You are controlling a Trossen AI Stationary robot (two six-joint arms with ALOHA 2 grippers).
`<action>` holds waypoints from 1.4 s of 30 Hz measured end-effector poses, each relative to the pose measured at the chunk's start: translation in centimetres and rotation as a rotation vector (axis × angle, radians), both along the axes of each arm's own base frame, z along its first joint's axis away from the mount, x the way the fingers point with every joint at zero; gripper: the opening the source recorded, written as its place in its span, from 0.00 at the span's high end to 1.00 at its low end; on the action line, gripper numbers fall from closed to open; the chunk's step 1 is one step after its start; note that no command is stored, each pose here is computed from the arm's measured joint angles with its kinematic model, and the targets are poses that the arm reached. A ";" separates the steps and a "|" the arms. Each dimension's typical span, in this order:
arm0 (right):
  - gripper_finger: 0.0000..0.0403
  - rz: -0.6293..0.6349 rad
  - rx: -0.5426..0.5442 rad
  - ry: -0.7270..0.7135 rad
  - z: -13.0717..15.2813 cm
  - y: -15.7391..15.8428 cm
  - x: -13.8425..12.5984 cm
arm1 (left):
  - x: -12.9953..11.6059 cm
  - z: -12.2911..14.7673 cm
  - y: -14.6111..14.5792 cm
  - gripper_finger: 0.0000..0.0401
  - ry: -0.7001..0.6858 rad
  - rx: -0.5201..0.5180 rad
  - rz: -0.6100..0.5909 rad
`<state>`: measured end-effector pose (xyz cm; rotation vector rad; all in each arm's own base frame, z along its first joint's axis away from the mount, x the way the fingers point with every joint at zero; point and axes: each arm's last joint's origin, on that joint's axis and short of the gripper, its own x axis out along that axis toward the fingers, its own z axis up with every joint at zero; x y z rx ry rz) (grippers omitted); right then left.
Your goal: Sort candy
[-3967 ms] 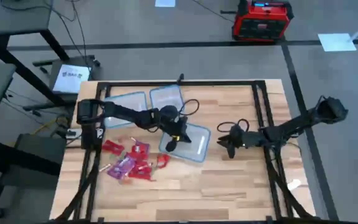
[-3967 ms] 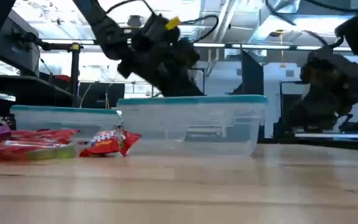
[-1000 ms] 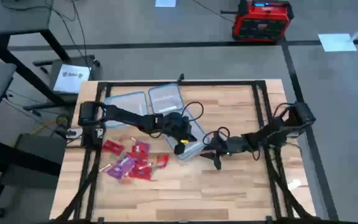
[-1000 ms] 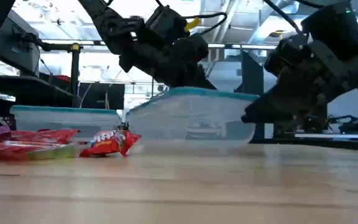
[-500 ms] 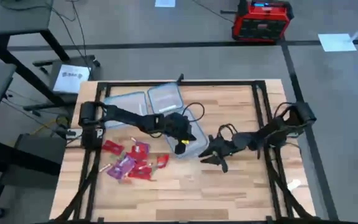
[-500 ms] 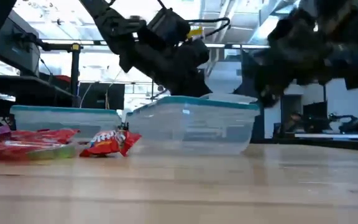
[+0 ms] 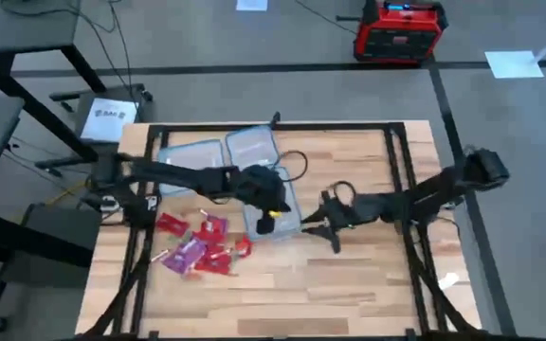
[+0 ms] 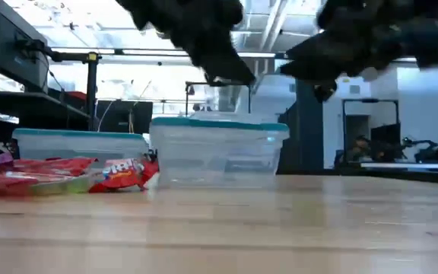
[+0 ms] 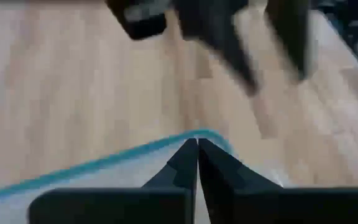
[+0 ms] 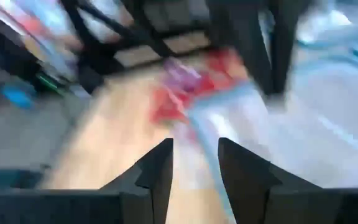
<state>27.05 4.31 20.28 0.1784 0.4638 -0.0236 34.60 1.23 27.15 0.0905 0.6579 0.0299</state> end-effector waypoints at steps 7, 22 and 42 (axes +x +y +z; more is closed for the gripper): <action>0.71 -0.026 0.042 0.182 -0.6 -1.0 5.5 | -5.2 -4.6 2.1 1.00 0.135 -0.004 0.155; 0.71 -0.056 -0.117 0.373 -0.1 -5.9 3.0 | -5.7 -8.0 -2.2 1.00 -0.052 -0.317 0.122; 0.71 -0.004 0.037 0.231 -2.5 -0.8 5.0 | -6.7 -7.2 1.4 1.00 0.115 -0.197 0.130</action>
